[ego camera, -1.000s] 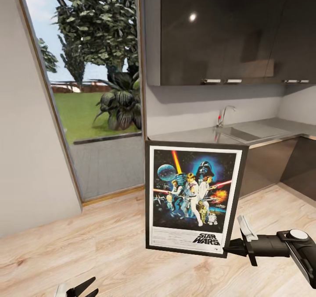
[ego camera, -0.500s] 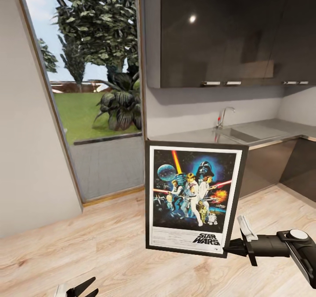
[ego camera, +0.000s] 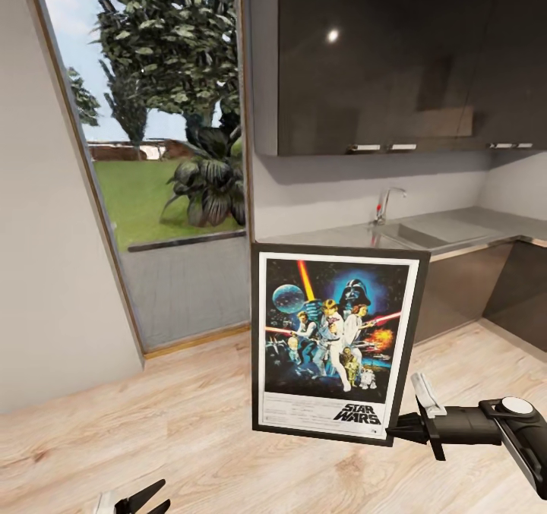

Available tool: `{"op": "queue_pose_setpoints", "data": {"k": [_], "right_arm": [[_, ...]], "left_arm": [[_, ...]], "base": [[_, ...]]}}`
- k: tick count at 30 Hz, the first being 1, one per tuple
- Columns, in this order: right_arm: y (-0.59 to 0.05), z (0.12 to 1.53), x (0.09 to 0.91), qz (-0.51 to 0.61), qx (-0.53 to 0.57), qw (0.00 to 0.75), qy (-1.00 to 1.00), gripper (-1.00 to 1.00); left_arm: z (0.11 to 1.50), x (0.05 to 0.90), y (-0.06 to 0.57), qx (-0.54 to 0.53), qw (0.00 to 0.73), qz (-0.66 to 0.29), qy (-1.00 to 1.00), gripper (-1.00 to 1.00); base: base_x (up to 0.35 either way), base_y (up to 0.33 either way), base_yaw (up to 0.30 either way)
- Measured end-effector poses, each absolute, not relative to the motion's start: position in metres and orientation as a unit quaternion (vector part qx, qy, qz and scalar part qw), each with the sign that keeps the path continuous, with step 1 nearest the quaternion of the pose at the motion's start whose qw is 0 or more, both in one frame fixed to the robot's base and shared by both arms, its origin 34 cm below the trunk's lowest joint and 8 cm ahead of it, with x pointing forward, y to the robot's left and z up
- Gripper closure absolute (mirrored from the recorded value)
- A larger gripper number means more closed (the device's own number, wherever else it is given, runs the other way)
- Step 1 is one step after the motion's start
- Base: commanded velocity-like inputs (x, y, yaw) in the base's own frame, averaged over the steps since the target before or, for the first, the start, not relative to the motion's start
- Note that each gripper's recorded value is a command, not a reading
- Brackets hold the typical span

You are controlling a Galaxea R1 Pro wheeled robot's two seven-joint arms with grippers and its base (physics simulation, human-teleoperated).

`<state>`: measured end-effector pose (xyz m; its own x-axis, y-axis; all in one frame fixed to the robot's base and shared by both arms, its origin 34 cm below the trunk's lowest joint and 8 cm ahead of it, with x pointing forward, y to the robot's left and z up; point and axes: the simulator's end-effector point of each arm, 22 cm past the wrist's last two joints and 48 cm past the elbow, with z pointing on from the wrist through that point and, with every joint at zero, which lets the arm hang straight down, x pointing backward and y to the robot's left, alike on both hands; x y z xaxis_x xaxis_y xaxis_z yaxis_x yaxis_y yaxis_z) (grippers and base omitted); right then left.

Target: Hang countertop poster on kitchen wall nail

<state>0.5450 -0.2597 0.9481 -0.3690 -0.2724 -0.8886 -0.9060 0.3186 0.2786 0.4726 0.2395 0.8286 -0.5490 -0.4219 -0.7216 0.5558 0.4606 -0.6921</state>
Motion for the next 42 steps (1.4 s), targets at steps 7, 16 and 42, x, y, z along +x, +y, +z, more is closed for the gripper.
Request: {"op": "queue_pose_setpoints", "data": {"k": [7, 16, 42], "right_arm": [[-0.260, 0.956, 0.543, 0.414, -0.411, 0.382, 0.716, 1.00], [-0.260, 0.965, 0.541, 0.414, -0.411, 0.382, 0.716, 1.00], [-0.260, 0.988, 0.532, 0.415, -0.411, 0.382, 0.717, 1.00]], "left_arm": [[0.836, 0.471, 0.239, 0.047, 0.472, -0.517, 0.712, -1.00], [0.846, 0.468, 0.239, 0.047, 0.472, -0.517, 0.712, -1.00], [0.869, 0.460, 0.239, 0.047, 0.472, -0.517, 0.712, -1.00]], "base": [[0.000, 0.000, 0.000], [0.000, 0.000, 0.000], [0.000, 0.000, 0.000]]}}
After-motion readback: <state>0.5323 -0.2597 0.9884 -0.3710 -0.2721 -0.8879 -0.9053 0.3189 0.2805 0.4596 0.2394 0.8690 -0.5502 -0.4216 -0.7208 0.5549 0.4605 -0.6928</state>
